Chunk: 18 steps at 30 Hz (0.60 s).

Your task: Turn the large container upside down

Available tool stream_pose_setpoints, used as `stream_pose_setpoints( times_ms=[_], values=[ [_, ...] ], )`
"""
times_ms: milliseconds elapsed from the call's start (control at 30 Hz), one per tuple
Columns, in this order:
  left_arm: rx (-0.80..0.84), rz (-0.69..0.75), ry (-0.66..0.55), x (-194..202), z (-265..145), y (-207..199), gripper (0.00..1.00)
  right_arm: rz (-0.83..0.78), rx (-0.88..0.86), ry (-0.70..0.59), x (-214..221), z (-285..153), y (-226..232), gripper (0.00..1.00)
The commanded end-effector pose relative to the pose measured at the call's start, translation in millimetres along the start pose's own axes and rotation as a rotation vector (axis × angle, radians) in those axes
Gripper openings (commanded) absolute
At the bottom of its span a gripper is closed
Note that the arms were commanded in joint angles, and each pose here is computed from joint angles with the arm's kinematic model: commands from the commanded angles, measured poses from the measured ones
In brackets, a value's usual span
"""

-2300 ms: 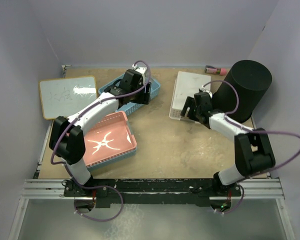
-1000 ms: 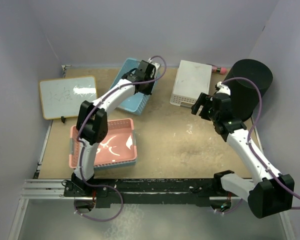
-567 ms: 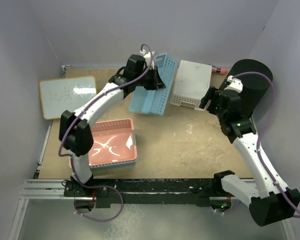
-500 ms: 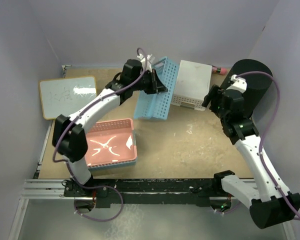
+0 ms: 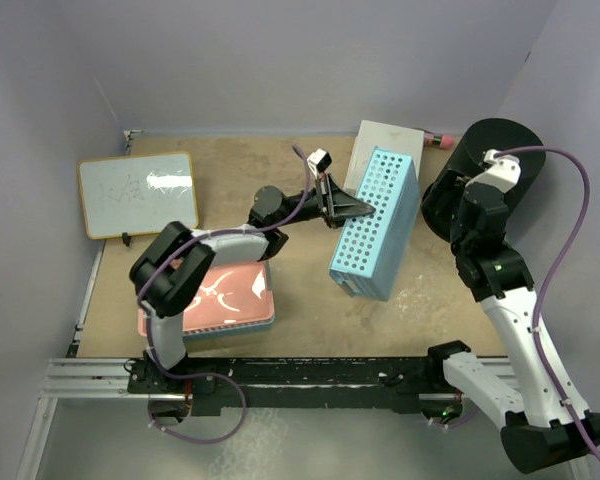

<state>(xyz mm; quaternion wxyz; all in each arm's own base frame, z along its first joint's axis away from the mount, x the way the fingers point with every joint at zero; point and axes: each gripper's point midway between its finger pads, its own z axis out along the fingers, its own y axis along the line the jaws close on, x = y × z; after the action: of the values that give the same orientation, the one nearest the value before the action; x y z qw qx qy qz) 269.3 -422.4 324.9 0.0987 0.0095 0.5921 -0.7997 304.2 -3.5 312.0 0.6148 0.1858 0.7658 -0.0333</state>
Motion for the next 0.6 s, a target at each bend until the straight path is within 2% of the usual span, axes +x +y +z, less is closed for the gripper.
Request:
stream_pose_setpoints(
  times_ms=[0,333,567],
  values=[
    [0.328,-0.097,0.154,38.9,-21.2,-55.9,0.0,0.01,0.006,-0.057,-21.0,-7.3,-2.7,0.82],
    [0.162,-0.201,0.13,48.8,-32.0,26.4,0.0,0.009,0.006,-0.068,-21.9,-9.9,-4.8,0.82],
    [0.089,-0.243,0.111,50.0,-37.5,67.0,0.0,0.006,-0.007,-0.06,-19.4,-8.1,-1.9,0.82]
  ],
)
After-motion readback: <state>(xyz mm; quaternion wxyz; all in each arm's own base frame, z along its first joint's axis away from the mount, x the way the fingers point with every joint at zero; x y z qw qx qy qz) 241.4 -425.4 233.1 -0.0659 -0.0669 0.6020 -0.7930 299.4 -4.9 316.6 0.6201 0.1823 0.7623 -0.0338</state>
